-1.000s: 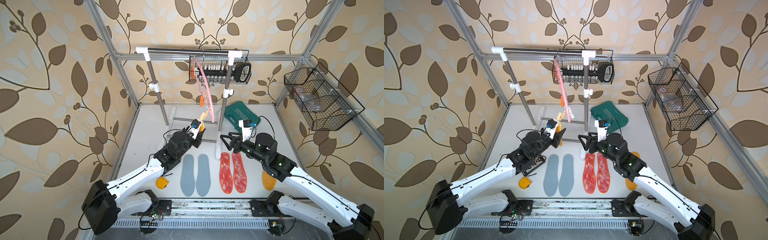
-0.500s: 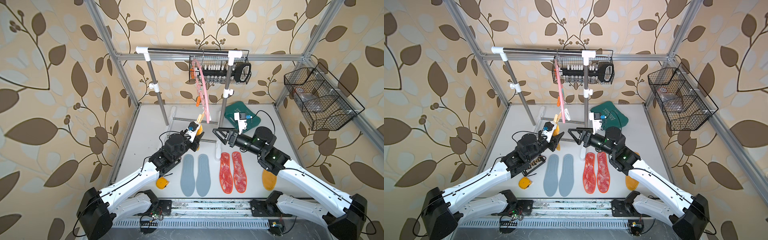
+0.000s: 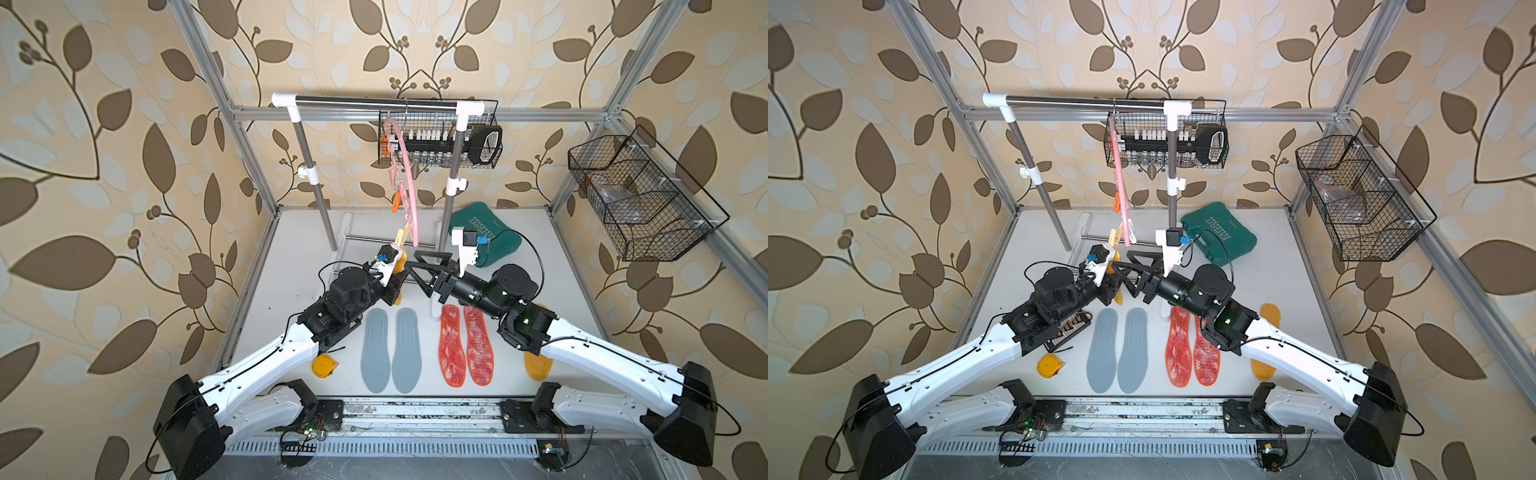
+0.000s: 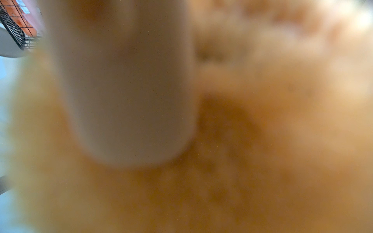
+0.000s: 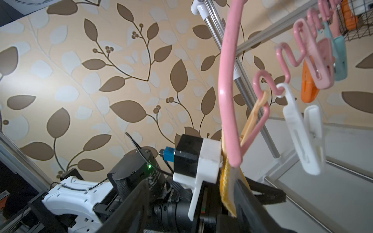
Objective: Take the shoe insoles off the hanger
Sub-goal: Remove the insole from the hanger, then open the clamp at the hanger.
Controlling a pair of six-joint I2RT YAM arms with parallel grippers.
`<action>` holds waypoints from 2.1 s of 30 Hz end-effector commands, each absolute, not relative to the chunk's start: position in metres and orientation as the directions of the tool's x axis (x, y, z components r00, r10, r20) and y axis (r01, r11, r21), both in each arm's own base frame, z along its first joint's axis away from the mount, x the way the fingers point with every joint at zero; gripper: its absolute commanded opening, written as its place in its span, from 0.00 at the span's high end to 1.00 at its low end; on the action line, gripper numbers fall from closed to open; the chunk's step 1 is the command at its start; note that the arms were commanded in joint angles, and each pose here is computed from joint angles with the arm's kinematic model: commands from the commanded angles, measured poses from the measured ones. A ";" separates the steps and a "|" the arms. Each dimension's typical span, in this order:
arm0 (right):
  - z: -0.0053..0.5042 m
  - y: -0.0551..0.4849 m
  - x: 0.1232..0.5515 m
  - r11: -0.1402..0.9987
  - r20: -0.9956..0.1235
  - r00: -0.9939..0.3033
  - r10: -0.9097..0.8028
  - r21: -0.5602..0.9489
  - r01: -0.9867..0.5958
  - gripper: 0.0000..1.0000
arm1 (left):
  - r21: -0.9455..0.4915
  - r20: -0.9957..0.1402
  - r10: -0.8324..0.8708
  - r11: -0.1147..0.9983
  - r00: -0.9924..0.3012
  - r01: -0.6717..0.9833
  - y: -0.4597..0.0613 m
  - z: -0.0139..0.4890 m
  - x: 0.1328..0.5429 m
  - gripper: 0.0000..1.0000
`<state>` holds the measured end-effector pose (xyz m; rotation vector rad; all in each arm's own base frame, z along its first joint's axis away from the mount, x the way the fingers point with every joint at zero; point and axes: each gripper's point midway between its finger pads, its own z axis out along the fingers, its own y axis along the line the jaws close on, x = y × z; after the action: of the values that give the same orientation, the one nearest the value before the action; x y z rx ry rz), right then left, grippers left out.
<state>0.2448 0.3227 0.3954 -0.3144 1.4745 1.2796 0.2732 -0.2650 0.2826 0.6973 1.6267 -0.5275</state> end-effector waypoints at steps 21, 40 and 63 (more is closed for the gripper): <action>0.406 0.336 0.295 0.413 -0.747 -0.212 0.630 0.554 -0.723 0.50 | 0.025 -0.992 0.108 0.687 -0.068 0.727 -0.270 0.297 0.267 0.60; 0.392 0.350 0.318 0.439 -0.746 -0.270 0.608 0.600 -0.669 0.61 | 0.056 -0.988 0.139 0.728 -0.067 0.683 -0.258 0.291 0.270 0.62; 0.394 0.337 0.320 0.516 -0.778 -0.224 0.588 0.573 -0.637 0.75 | 0.054 -0.981 0.168 0.731 -0.102 0.680 -0.252 0.268 0.265 0.61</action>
<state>0.3220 0.3424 0.3783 -0.0463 1.4263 1.1428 0.2706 -0.2527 0.2520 0.6918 1.7098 -0.4801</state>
